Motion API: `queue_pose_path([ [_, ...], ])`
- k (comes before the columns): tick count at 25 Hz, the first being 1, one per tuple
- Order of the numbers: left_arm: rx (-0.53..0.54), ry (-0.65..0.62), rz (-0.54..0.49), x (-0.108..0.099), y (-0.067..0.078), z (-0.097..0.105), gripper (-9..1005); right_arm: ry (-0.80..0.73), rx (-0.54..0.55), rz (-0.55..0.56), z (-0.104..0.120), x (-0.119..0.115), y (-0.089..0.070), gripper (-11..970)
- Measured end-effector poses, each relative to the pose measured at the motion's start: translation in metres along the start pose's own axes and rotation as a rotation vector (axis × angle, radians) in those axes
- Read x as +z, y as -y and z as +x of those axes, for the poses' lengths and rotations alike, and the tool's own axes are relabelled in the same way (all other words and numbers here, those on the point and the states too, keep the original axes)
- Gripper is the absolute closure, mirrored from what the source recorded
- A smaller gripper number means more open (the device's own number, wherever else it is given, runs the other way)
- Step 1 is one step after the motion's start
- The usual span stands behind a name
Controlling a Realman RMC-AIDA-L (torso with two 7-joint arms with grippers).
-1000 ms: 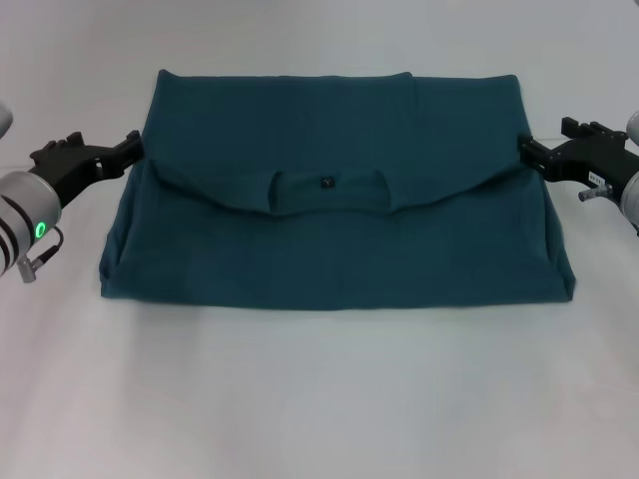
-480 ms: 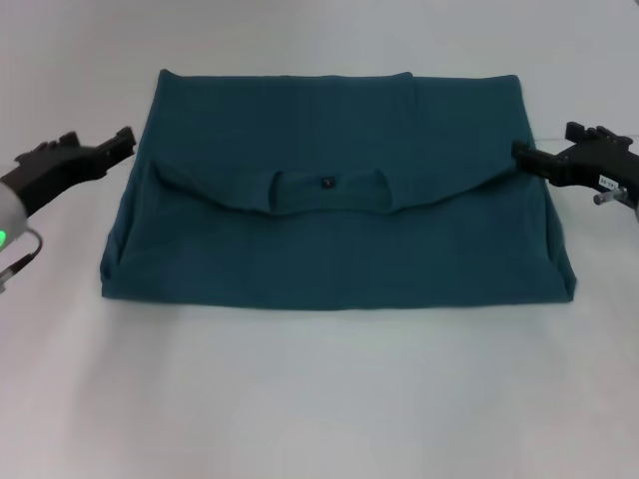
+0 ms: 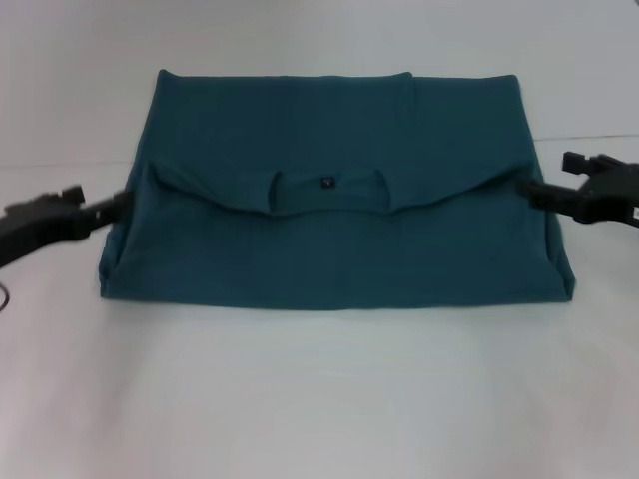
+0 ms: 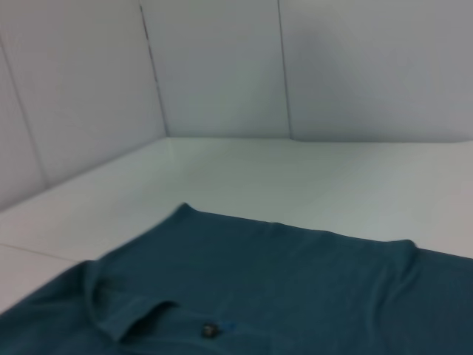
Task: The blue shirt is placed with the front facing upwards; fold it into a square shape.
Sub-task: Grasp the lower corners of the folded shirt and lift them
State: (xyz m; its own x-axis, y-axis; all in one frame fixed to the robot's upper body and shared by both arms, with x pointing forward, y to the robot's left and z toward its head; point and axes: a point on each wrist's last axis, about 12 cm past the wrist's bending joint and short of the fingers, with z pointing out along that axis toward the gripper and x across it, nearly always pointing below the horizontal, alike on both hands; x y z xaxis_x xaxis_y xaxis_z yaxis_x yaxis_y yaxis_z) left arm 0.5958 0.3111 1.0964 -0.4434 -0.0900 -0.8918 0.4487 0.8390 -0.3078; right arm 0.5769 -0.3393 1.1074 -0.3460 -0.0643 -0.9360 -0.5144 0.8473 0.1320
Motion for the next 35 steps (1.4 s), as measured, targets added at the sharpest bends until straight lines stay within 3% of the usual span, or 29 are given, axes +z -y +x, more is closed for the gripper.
queue_pose_path([
  [5,-0.015,-0.123,0.006,-0.007,-0.001,0.009,136,-0.005,0.029,-0.036,0.004,-0.014,-0.003,46],
  [12,-0.012,-0.255,-0.011,0.000,0.000,0.011,138,-0.035,0.027,-0.058,0.010,-0.015,-0.006,46],
  [24,0.096,-0.360,-0.075,0.019,0.004,0.019,141,-0.061,0.037,-0.083,0.018,-0.012,-0.012,47],
  [35,0.113,-0.370,-0.064,0.027,0.010,0.022,143,-0.059,0.040,-0.087,0.018,-0.012,-0.012,51],
])
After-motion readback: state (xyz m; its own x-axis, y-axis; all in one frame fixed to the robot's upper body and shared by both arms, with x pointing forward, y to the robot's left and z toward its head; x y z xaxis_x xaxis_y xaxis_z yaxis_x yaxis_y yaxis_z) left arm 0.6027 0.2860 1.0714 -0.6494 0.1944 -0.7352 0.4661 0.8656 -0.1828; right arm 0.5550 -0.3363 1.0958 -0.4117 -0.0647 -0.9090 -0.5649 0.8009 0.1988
